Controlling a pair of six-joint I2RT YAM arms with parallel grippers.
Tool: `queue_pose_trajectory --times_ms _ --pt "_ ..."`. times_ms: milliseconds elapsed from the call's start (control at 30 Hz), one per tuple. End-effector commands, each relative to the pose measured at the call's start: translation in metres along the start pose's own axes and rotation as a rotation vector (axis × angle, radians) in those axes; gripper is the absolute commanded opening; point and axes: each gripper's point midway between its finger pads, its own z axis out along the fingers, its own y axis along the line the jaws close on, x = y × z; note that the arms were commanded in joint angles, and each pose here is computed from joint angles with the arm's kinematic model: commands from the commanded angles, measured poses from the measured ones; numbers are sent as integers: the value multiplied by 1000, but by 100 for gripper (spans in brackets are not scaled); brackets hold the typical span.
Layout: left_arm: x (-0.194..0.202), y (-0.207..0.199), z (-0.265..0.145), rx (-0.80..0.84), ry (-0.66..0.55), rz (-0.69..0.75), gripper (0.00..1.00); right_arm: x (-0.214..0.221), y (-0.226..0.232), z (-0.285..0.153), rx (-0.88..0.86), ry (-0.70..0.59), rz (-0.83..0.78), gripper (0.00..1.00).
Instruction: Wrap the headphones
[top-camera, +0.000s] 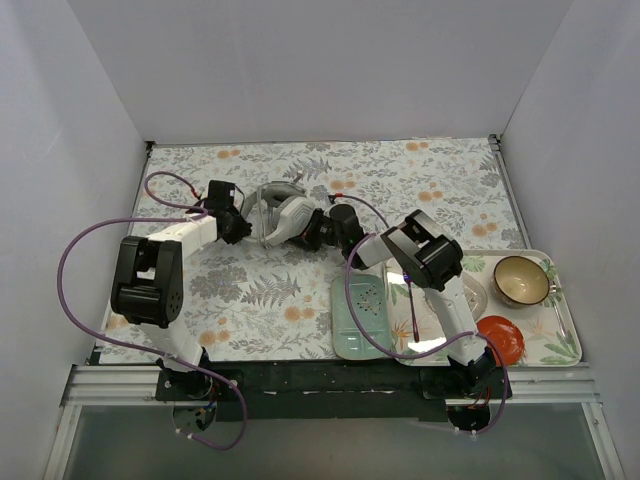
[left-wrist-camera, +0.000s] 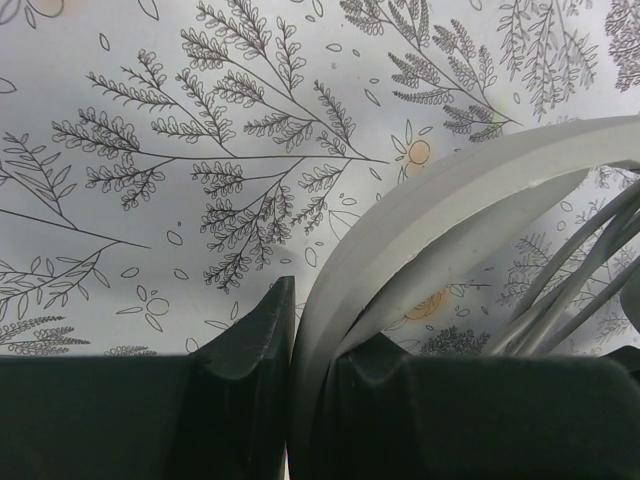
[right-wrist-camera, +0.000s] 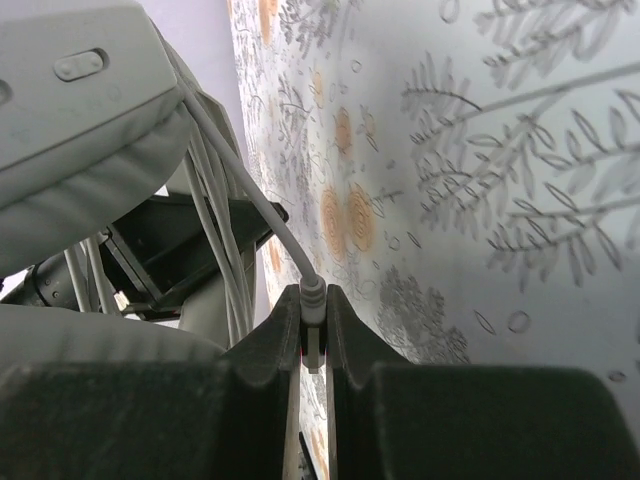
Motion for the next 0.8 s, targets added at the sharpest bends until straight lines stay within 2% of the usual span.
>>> queue_pose_trajectory --times_ms 0,433,767 --pt "-65 -21 3 56 -257 -110 0 53 -3 -9 -4 156 40 15" --pt "-47 -7 25 7 -201 -77 0 59 -5 -30 -15 138 71 25" --pt "-51 -15 23 39 -205 -76 0 75 17 -56 -59 156 31 27"
